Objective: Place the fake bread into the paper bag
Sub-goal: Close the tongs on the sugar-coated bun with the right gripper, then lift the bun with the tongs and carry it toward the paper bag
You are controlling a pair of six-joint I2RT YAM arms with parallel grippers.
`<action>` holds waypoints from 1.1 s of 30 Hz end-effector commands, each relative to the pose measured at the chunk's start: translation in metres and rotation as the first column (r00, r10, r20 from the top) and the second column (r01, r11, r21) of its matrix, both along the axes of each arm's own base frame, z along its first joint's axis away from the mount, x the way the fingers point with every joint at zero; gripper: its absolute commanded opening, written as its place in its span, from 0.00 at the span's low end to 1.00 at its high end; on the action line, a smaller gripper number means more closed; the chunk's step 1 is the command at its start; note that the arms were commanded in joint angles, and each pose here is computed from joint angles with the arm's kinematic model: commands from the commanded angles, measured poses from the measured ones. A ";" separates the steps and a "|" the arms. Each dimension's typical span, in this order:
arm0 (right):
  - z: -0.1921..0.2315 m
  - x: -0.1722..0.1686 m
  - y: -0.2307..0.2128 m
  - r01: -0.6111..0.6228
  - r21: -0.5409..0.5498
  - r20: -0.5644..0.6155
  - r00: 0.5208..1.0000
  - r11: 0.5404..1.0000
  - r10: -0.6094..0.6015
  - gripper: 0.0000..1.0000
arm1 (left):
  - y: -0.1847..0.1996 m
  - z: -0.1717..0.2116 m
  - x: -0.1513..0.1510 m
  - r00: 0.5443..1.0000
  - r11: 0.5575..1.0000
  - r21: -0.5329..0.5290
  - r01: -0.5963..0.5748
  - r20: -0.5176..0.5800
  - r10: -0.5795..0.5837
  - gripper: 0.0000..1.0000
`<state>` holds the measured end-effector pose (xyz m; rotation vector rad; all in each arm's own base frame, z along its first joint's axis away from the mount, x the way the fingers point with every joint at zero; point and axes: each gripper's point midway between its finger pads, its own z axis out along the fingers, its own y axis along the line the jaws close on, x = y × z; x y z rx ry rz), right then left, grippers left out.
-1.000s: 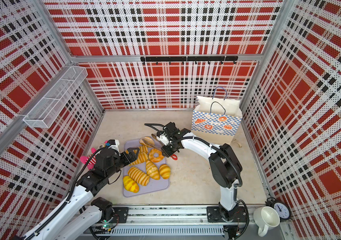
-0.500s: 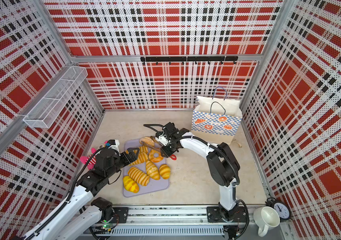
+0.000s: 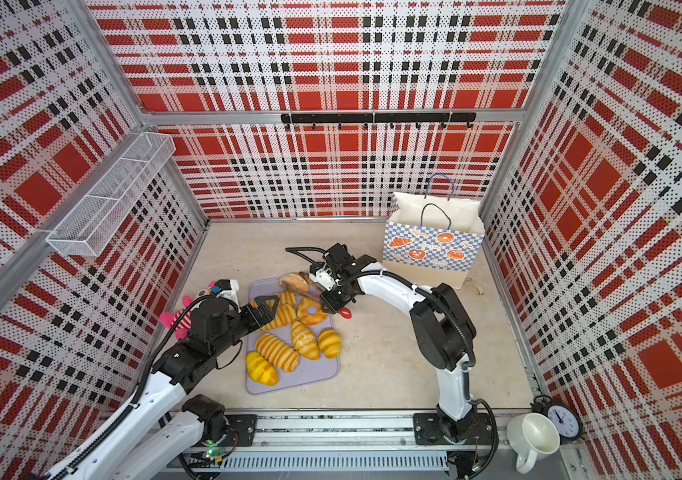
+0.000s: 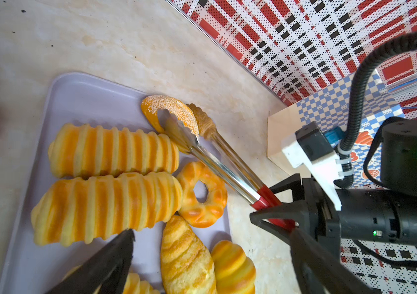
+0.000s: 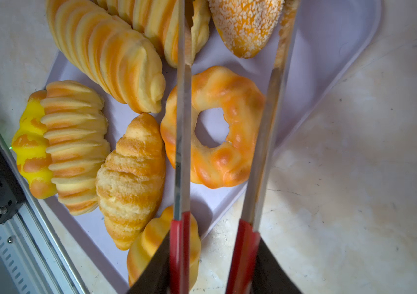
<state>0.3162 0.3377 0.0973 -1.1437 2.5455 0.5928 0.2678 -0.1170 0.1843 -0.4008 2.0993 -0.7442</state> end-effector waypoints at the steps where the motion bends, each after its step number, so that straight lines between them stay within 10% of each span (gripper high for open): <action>1: 0.001 0.001 0.005 -0.027 0.001 0.014 1.000 1.000 0.027 0.35 | -0.001 0.001 0.001 1.000 1.000 -0.003 0.000 0.012 0.000 0.98; 15: 0.070 0.001 -0.019 0.121 0.180 0.171 0.974 0.976 -0.152 0.27 | -0.002 0.000 0.003 1.000 1.000 0.000 0.011 0.009 -0.011 0.98; 33: 0.166 -0.082 -0.089 0.186 0.564 0.215 0.907 0.804 -0.361 0.25 | -0.020 0.033 -0.012 0.977 0.984 -0.095 0.152 0.163 -0.135 0.98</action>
